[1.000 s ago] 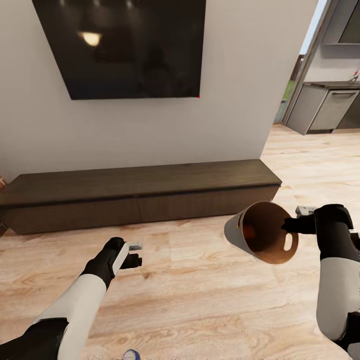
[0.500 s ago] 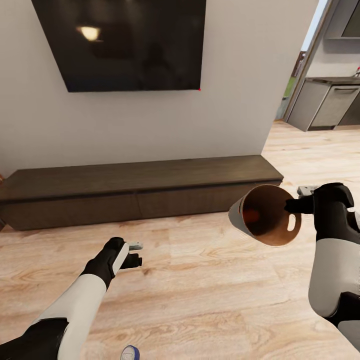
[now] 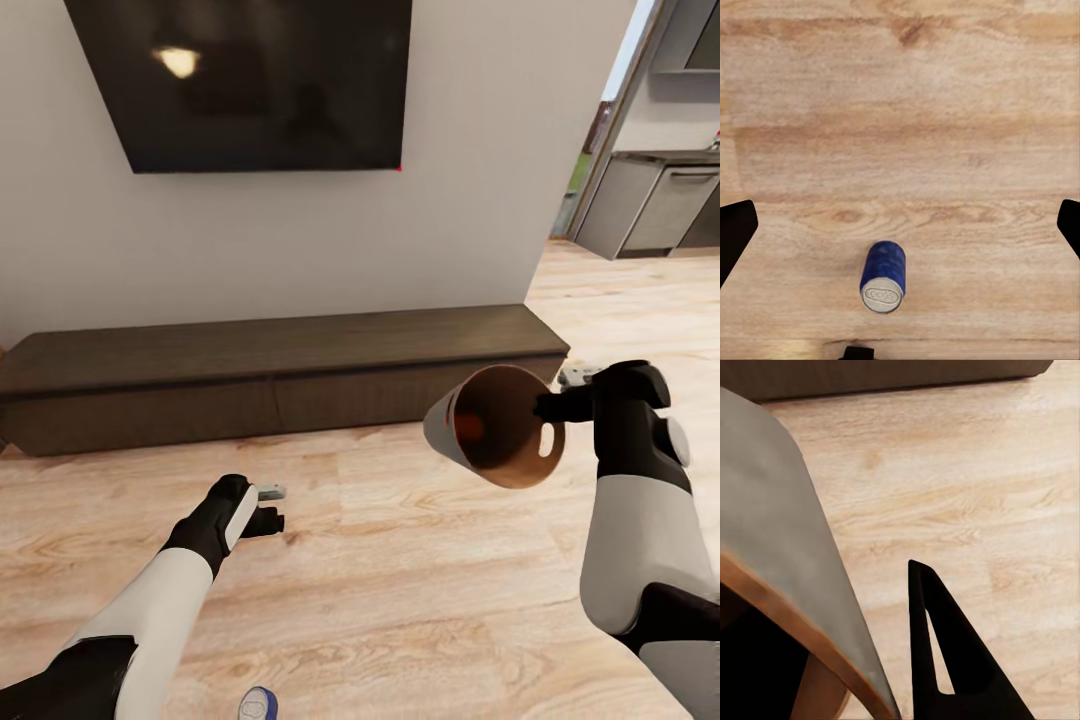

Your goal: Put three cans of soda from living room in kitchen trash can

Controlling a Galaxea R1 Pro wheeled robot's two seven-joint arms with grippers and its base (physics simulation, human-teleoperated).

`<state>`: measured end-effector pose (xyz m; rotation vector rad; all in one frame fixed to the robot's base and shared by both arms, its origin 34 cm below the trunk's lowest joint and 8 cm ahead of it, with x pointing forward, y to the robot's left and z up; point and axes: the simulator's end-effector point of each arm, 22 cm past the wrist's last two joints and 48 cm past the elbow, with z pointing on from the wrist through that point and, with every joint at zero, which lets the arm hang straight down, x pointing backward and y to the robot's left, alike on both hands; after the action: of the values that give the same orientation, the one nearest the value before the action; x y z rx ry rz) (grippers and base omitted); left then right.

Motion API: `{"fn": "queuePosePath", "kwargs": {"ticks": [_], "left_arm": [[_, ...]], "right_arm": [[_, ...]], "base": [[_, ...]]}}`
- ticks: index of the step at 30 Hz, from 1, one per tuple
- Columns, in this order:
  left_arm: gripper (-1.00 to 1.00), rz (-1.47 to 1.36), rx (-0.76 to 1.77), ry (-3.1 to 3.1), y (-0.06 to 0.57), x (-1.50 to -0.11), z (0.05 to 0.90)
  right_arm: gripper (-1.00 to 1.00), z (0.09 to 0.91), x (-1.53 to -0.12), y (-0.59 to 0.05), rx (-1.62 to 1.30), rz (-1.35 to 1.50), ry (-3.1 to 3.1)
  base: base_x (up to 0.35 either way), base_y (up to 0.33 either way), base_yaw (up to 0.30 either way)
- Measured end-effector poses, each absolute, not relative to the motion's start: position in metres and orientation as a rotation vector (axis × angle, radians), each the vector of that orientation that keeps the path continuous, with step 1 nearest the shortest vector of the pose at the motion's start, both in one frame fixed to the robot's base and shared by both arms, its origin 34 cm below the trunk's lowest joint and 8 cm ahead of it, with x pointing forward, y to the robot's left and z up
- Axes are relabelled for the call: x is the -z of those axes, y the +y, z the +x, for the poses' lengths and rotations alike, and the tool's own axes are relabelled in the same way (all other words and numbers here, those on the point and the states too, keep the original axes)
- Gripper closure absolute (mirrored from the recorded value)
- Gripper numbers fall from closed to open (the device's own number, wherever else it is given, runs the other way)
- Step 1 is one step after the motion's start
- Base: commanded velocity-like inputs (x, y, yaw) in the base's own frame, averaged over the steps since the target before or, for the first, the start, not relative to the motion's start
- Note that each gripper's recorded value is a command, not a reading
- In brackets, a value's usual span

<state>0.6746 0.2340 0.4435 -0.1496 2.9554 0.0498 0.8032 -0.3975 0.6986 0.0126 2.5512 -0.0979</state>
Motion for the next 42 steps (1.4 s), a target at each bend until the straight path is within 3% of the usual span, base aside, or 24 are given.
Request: {"fn": "queuePosePath", "kwargs": {"ticks": [42], "left_arm": [[-1.00, -0.138, -0.054, 3.024, 0.232, -0.336, 0.632]], "right_arm": [[1.00, 0.775, -0.596, -0.405, 0.125, 0.023, 2.575]], "base": [[0.000, 0.000, 0.000]]}}
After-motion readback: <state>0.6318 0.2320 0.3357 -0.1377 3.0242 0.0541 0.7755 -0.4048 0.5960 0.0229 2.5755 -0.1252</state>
